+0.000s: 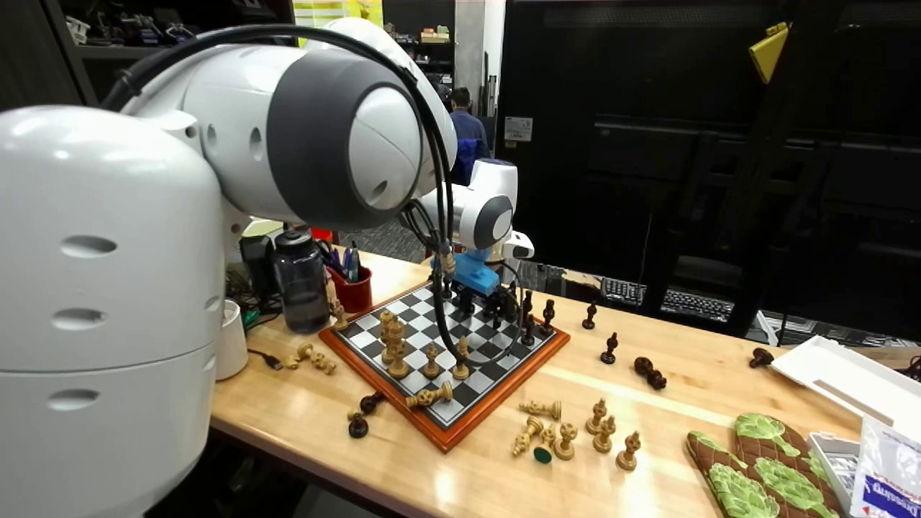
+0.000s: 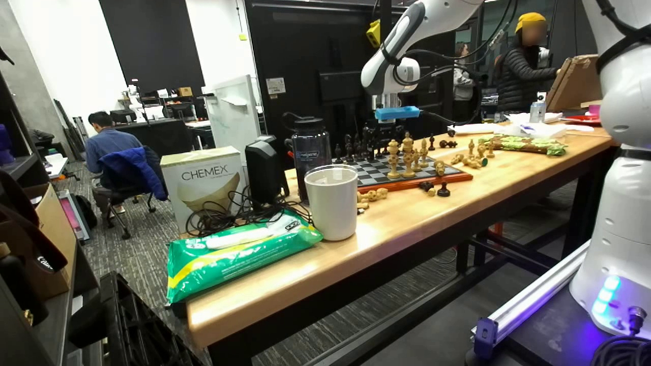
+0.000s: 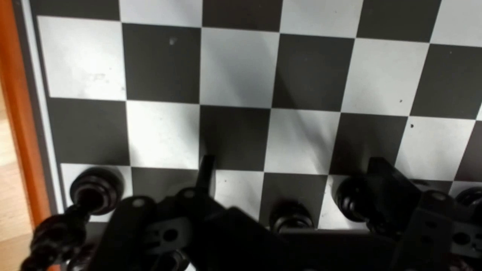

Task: Move one black chess piece backwards.

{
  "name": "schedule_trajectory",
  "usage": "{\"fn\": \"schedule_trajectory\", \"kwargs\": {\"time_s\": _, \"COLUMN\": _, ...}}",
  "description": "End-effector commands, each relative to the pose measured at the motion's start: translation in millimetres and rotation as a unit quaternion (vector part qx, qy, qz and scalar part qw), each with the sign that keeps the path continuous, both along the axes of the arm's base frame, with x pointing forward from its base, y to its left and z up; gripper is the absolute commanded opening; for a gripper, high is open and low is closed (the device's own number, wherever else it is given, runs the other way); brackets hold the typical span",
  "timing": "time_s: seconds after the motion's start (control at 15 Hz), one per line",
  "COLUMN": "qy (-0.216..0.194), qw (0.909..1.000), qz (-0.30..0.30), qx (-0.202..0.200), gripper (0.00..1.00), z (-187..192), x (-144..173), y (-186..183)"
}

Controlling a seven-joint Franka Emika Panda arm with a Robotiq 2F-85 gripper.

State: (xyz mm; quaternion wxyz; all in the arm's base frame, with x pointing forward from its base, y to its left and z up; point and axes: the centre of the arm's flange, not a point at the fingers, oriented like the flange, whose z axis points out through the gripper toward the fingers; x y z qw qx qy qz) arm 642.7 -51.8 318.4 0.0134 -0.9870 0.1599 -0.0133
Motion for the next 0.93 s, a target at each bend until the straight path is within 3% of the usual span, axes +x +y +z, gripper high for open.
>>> {"fn": "schedule_trajectory", "kwargs": {"time_s": 0.0, "qy": 0.000, "qw": 0.9999, "qz": -0.011, "qx": 0.008, "gripper": 1.00, "z": 2.7, "x": 3.7, "y": -2.6}}
{"fn": "schedule_trajectory", "kwargs": {"time_s": 0.87, "qy": 0.000, "qw": 0.9996, "qz": -0.013, "qx": 0.024, "gripper": 1.00, "z": 8.5, "x": -2.0, "y": 0.9}}
